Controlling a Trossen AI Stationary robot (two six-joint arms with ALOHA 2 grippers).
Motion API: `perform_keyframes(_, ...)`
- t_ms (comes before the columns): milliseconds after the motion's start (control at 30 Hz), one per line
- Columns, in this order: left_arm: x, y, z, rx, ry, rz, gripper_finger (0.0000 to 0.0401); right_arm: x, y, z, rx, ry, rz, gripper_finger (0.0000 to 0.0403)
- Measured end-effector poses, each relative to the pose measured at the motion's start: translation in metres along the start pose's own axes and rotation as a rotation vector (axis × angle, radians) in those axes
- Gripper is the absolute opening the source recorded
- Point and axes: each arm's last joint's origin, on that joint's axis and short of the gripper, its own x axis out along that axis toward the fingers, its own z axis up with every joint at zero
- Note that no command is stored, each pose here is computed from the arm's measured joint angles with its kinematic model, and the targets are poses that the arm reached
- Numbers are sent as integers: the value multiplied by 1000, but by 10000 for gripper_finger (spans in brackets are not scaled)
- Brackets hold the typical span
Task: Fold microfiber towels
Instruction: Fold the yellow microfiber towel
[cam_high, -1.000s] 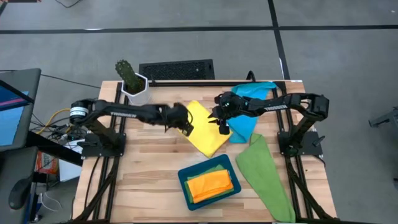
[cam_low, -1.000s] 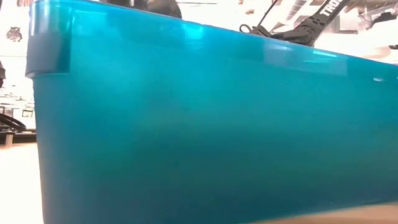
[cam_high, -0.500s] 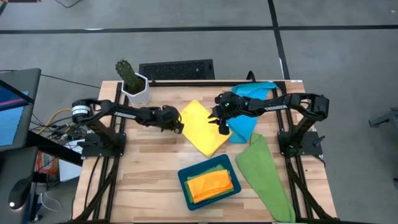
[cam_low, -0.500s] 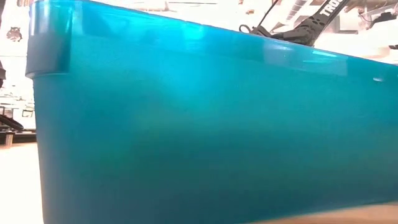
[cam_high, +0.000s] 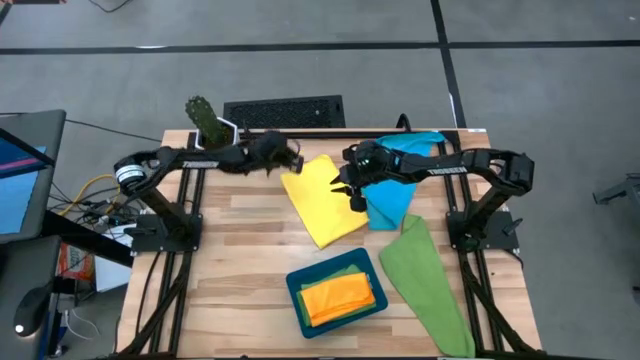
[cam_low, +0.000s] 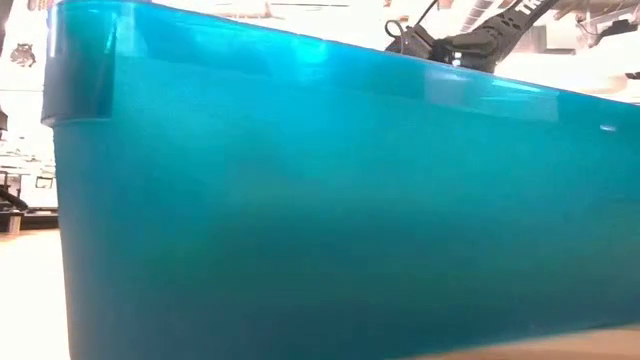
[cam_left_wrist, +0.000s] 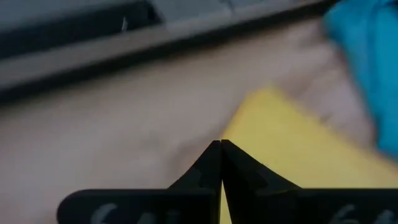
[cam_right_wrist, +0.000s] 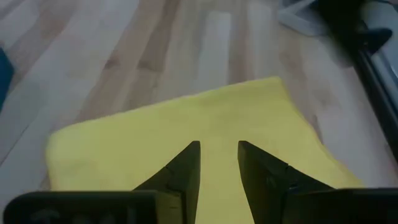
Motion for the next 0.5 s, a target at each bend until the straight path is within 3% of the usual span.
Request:
perform_keyframes(100,-22,-18,22,108,4,-36,0,-5,6,-4,-46,43,89,132)
perform_keyframes(233,-55,-46,18,276,46,-47,0,-16,15,-8,-93,90,216,132)
perform_keyframes(333,-64,-64,-2,324,56,-123,0,-24,18,-10,-96,103,239,132)
perform_keyframes(500,-39,-79,-65,315,129,-217,0,-20,33,-13,-112,48,338,132)
